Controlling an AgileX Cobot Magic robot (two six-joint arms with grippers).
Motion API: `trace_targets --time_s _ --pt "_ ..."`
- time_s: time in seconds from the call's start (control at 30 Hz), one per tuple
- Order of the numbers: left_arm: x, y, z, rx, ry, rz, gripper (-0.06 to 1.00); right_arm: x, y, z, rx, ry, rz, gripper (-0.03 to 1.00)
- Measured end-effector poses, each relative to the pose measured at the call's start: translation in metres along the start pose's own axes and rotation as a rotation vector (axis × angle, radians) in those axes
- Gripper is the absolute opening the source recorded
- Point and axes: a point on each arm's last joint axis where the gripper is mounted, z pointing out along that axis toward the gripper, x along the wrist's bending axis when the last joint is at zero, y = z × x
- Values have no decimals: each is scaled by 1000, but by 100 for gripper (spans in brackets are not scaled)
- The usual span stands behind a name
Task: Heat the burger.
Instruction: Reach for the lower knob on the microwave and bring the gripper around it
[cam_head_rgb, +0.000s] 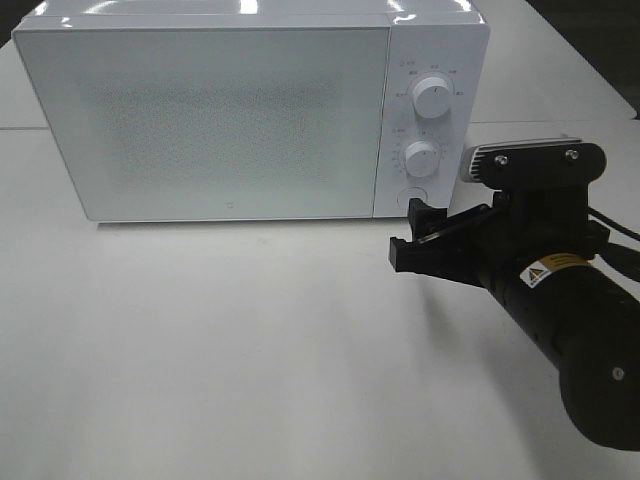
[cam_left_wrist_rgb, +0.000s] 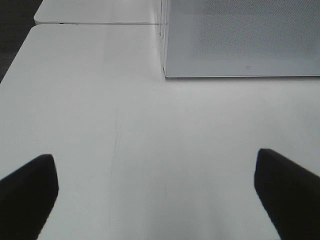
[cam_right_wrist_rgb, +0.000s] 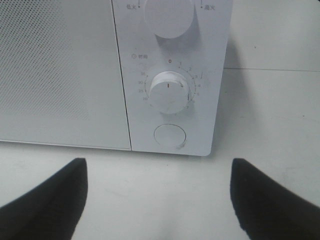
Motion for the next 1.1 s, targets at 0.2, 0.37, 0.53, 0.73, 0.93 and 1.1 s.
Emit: trace_targets --time_s 0.2,0.37,0.53,0.73,0.93,1.1 --pt "0 0 0 0 0 0 99 6 -4 9 5 -14 -31 77" --pt "0 0 0 0 0 0 99 7 -8 14 -20 -36 -65 76" --pt "0 0 0 0 0 0 99 10 -8 24 -36 -52 -64 76" --pt "0 0 0 0 0 0 99 8 0 42 -64 -75 -49 76" --pt "0 0 0 0 0 0 99 11 2 63 -84 -71 -57 76" --pt "0 0 0 0 0 0 99 11 5 77 -101 -76 -52 76"
